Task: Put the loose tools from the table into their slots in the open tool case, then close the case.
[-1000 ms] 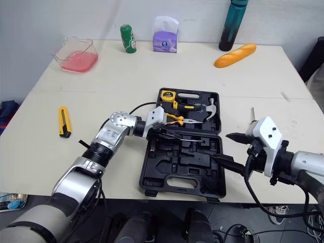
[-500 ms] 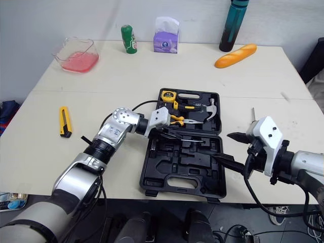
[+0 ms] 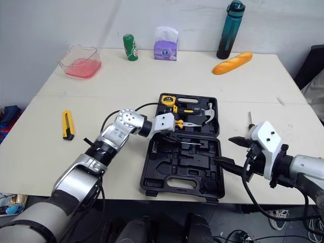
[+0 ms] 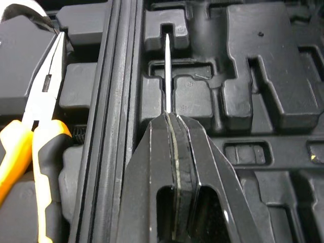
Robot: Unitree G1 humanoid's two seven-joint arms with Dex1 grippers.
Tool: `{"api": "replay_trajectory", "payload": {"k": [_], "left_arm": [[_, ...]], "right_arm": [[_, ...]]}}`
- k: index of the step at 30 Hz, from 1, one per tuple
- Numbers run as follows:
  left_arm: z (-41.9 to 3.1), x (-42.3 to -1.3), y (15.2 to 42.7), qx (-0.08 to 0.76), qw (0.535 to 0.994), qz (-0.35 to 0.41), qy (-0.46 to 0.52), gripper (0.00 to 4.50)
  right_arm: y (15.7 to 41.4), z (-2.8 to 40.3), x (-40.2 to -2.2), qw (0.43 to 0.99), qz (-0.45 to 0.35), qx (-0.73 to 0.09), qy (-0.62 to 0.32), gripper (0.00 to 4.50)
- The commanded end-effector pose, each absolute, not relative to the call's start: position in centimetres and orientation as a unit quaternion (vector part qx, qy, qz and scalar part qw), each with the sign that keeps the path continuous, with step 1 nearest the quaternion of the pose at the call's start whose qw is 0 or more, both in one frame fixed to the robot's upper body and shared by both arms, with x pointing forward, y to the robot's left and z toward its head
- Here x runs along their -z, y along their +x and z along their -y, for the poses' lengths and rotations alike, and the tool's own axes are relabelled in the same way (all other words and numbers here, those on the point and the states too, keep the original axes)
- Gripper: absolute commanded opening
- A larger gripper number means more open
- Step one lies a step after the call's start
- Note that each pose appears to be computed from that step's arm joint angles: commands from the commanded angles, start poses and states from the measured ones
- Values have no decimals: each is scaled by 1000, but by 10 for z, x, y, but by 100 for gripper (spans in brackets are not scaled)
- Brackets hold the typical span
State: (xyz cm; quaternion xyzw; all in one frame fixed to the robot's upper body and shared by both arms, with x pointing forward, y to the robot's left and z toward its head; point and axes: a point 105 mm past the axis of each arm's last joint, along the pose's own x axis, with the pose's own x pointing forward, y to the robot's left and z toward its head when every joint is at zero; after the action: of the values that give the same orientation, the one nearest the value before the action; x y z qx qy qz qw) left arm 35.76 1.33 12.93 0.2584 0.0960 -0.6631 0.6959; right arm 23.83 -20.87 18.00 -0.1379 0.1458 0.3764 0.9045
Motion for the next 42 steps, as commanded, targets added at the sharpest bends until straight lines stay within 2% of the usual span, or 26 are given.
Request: {"api": "replay_trajectory", "payload": {"k": [1,4,6,8,11,13,17,20,23,28,34,38,42], "left_arm": [[-45,-166,372,608,778,-63,147,137],[-88,-181,364,575,812,-66,76,291],[-130,-180,341,551,830,-69,60,384],[-164,-177,321,518,849,-74,66,445],[-240,-169,293,410,905,-101,38,445],[-274,-168,278,360,926,-112,20,445],[-356,-167,245,205,970,-133,6,445],[-401,-161,223,112,982,-153,6,445],[-429,-152,213,48,983,-175,25,445],[-435,-151,215,38,983,-175,36,445],[-412,-146,232,78,983,-165,28,445],[-376,-152,248,154,976,-151,31,445],[-319,-181,266,277,953,-109,50,445]], "right_arm": [[238,234,-197,924,-116,-334,-143,450],[230,260,-197,934,-126,-306,-134,450],[222,288,-193,941,-149,-272,-133,450],[213,311,-191,946,-168,-244,-131,450],[197,355,-189,954,-194,-186,-130,450],[193,374,-191,959,-199,-157,-128,450],[187,409,-193,965,-204,-99,-128,450],[186,425,-193,967,-207,-79,-128,450],[192,434,-192,968,-204,-65,-132,450],[205,433,-195,971,-182,-68,-138,450],[212,418,-193,973,-167,-84,-136,450],[223,392,-197,975,-143,-100,-135,450],[236,354,-205,980,-112,-117,-116,450]]}}
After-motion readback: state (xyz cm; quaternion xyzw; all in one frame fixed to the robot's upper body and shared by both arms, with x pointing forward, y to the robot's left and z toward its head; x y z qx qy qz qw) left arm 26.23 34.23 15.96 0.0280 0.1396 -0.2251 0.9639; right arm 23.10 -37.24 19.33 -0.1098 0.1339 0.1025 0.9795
